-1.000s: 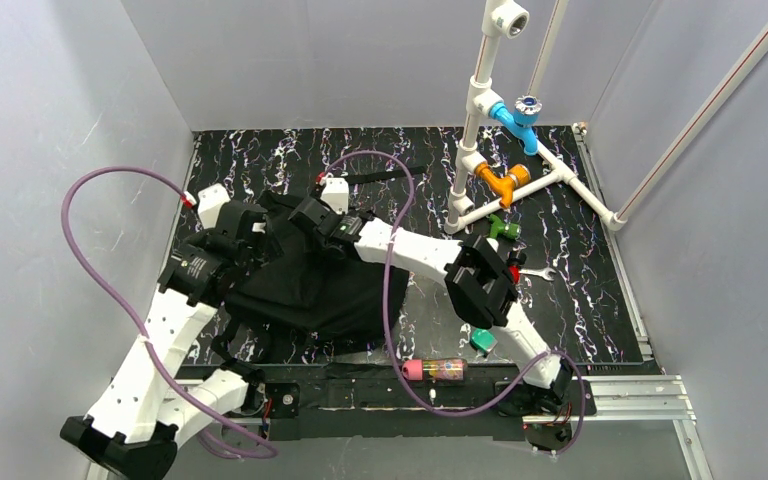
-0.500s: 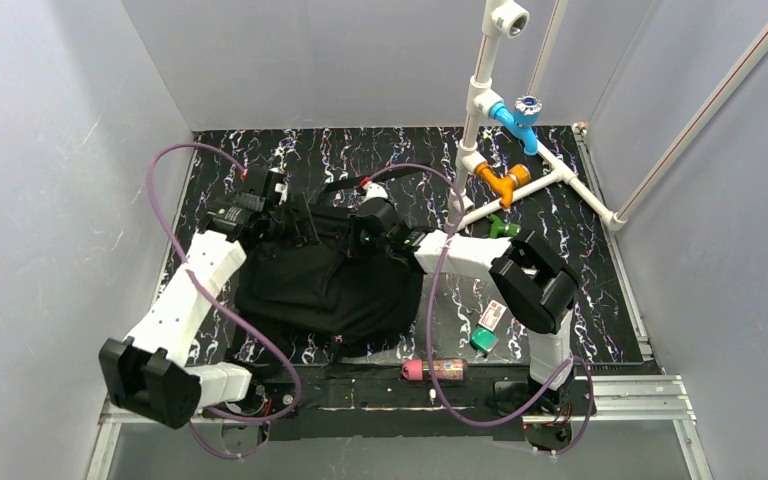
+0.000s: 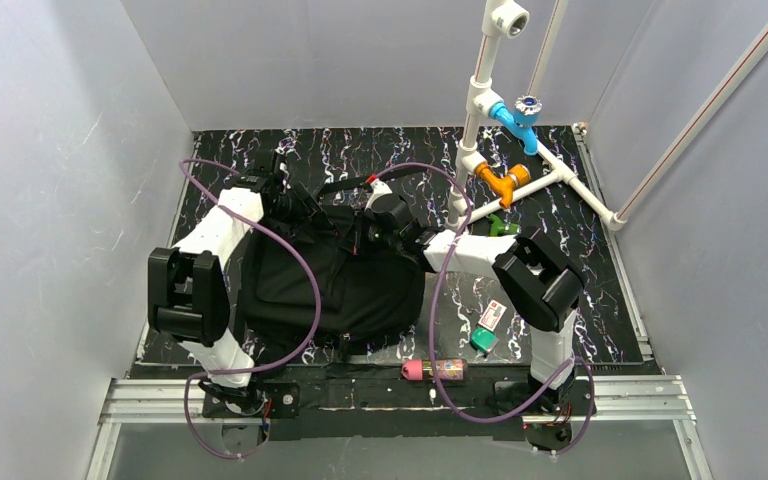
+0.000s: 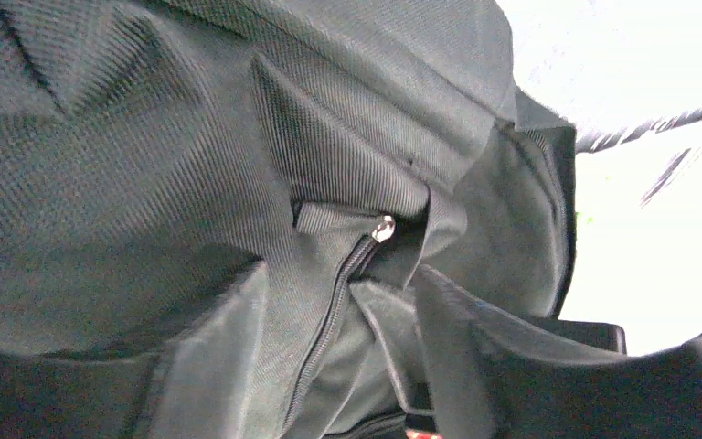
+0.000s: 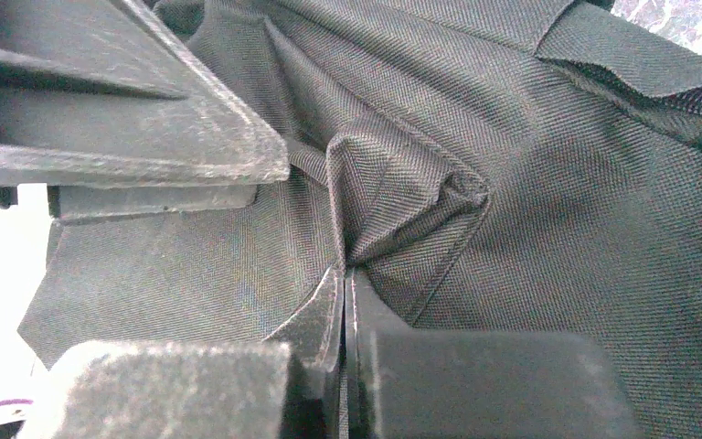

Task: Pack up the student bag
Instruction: Unzip the student bag at the center of the board.

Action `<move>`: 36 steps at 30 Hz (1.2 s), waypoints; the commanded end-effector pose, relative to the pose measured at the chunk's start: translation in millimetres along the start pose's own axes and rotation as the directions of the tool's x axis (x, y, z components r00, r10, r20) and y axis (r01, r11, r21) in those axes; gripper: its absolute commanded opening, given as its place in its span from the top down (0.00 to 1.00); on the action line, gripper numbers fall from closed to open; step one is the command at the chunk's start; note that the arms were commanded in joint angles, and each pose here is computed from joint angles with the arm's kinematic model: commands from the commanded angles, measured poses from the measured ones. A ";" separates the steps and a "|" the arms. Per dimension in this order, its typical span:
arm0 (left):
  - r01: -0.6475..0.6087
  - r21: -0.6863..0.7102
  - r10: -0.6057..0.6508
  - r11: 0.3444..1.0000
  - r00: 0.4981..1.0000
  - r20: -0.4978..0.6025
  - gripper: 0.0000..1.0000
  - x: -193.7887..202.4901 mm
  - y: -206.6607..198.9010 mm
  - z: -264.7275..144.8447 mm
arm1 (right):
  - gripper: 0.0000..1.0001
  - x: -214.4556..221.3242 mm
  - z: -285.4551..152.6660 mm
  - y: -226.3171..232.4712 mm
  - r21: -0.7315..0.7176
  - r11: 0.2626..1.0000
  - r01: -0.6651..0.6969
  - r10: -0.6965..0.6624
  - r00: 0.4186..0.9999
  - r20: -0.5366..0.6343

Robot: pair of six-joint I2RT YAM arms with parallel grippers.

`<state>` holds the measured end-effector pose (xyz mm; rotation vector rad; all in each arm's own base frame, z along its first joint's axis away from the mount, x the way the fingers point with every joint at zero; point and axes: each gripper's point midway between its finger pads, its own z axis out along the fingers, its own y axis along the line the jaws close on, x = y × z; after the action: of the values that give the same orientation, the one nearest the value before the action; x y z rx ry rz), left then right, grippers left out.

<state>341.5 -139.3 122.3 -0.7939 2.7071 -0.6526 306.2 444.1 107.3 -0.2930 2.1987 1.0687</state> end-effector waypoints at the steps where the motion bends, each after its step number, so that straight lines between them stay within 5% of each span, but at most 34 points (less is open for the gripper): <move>1: 0.154 0.021 -0.154 0.988 0.987 0.034 0.51 -14.1 -20.6 -8.1 | 0.99 -30.7 -20.9 43.5 -0.141 0.988 0.055 -0.043 0.995 0.085; 7: 0.321 -0.044 -0.320 0.946 0.947 0.024 0.63 -11.4 -9.7 9.9 | 0.99 -31.2 -22.9 47.7 -0.156 0.986 0.064 -0.051 0.995 0.089; 27: 0.457 -0.363 -0.436 0.812 0.888 0.143 0.60 6.7 46.6 19.2 | 0.99 -36.1 -29.2 58.7 -0.161 0.980 0.115 -0.097 0.988 0.116; 31: 0.467 -0.394 -0.431 0.792 0.884 0.183 0.72 4.7 57.4 23.0 | 0.99 -35.1 -30.1 60.0 -0.148 0.979 0.139 -0.122 0.985 0.118; 34: 0.438 -0.368 -0.397 0.820 0.899 0.186 1.00 -2.9 51.2 22.7 | 0.99 -32.5 -30.1 56.3 -0.131 0.982 0.138 -0.124 0.986 0.107; 36: 0.404 -0.324 -0.359 0.855 0.913 0.192 1.00 -10.5 41.5 17.8 | 0.99 -30.8 -31.0 50.3 -0.099 0.987 0.123 -0.114 0.989 0.098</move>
<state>336.8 -126.1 86.9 -1.5196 2.6187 -0.2837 295.7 444.7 116.5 -0.3916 2.1448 1.0472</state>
